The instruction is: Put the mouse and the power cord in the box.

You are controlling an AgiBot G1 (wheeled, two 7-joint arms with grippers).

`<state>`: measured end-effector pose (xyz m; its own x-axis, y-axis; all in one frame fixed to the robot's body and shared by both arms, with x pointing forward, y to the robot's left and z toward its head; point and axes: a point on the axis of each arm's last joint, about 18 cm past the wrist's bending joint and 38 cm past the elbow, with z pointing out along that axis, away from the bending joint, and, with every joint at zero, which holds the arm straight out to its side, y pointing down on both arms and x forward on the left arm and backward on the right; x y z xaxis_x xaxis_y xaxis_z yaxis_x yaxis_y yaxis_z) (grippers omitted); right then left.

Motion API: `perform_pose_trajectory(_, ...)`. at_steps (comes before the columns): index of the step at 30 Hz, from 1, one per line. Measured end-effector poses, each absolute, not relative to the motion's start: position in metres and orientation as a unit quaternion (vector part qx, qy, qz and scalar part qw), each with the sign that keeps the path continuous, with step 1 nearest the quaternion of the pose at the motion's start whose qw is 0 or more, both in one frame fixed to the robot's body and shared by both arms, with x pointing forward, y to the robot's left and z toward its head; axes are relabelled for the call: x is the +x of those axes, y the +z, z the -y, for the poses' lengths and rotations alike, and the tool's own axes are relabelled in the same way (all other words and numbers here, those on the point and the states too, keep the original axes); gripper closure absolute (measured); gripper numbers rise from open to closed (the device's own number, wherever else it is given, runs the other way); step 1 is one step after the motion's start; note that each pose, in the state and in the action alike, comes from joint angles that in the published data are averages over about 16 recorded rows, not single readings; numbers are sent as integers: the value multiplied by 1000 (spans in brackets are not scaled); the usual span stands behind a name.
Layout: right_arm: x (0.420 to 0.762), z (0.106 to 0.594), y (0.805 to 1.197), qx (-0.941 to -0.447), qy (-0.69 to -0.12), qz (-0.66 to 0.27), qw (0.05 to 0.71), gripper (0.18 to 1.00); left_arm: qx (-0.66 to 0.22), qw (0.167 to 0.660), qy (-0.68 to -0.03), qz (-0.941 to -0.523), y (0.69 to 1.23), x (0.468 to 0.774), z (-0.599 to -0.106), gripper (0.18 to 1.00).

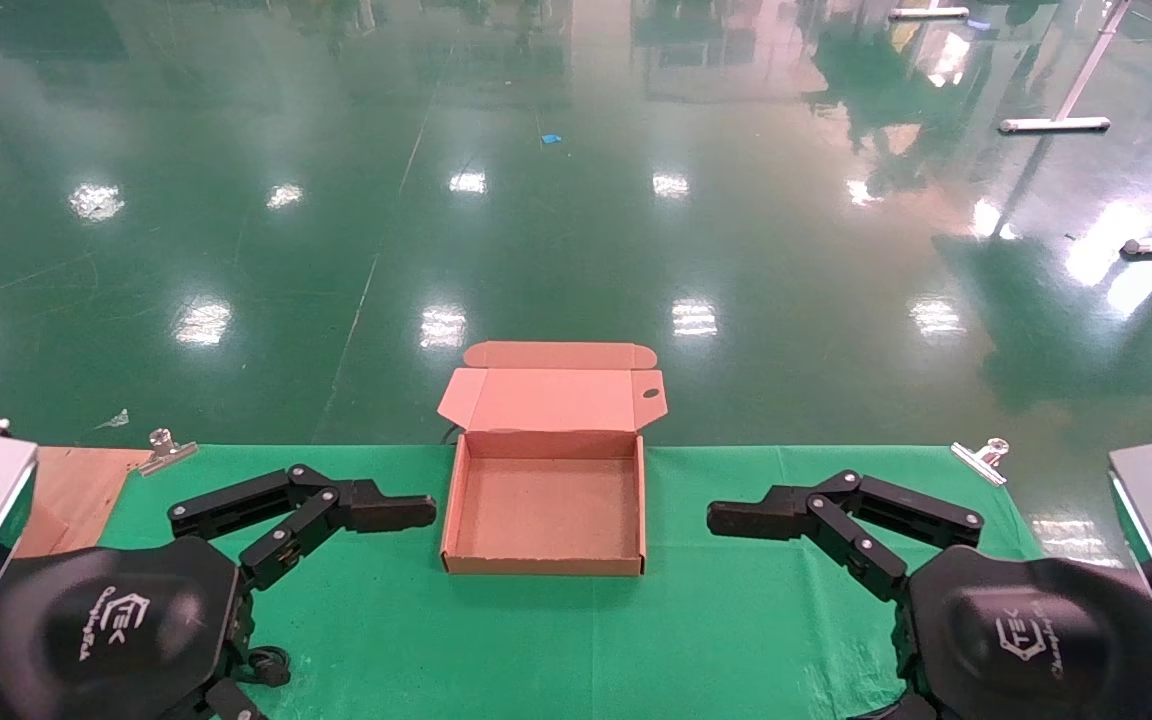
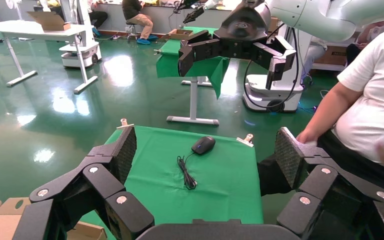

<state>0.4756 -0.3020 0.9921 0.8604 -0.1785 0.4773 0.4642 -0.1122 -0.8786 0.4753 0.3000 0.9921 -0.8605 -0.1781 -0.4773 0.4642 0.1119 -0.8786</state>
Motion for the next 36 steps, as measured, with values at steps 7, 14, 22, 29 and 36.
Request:
perform_pose_trajectory(7, 476, 302, 992, -705, -244, 101, 659, 178, 102, 244, -659, -705, 992, 475, -300, 184)
perform_pose_trajectory(14, 476, 302, 992, -705, -244, 101, 659, 178, 102, 244, -659, -705, 992, 475, -300, 184)
perform_pose_trajectory(22, 479, 305, 989, -711, -250, 99, 649, 178, 100, 246, -648, -714, 987, 479, -300, 184)
perform_pose_trajectory(29, 497, 309, 974, -750, -273, 103, 594, 178, 86, 251, -601, -754, 969, 500, -303, 184)
perform_pose_trajectory(36, 535, 313, 952, -816, -302, 122, 478, 178, 54, 266, -511, -816, 941, 539, -323, 184)
